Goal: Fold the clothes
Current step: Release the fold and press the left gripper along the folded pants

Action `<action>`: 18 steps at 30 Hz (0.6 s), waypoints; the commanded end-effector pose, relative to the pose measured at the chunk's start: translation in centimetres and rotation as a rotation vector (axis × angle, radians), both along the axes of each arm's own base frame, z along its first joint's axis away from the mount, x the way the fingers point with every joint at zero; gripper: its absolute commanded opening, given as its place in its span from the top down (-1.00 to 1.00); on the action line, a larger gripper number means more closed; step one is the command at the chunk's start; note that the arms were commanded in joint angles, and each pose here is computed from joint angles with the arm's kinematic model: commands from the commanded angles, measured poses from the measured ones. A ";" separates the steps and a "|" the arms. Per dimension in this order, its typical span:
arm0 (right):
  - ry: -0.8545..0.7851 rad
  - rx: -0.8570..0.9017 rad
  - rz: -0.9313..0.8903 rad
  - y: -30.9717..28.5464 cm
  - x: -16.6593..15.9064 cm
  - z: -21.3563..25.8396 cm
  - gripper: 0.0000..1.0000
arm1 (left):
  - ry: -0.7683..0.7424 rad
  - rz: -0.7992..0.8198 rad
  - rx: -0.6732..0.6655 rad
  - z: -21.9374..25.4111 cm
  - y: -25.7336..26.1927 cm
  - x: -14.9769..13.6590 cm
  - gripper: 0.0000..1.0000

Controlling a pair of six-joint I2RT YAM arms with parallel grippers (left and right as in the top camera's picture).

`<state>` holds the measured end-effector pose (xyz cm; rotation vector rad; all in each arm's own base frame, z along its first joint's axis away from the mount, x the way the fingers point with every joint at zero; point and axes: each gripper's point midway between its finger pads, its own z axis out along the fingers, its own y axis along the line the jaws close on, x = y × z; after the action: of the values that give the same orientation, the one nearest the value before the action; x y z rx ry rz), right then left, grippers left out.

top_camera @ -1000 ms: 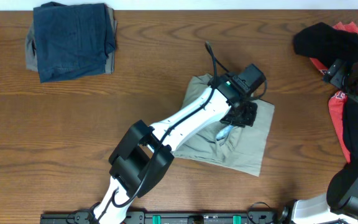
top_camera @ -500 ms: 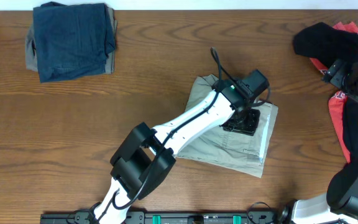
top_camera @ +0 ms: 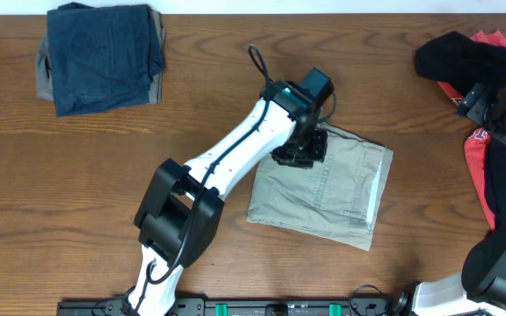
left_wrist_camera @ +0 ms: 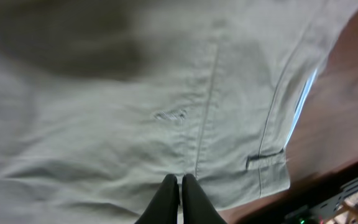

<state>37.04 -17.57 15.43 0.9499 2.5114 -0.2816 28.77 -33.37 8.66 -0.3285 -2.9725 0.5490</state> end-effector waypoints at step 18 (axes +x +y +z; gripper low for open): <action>0.002 -0.017 0.003 -0.3 0.0 0.3 -0.99 | 0.112 -0.242 -0.159 -5.4 -6.9 -11.8 0.88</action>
<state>37.05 -17.56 15.43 0.9498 2.5115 -0.2811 17.77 -39.65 2.58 -0.6324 -2.7540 0.7131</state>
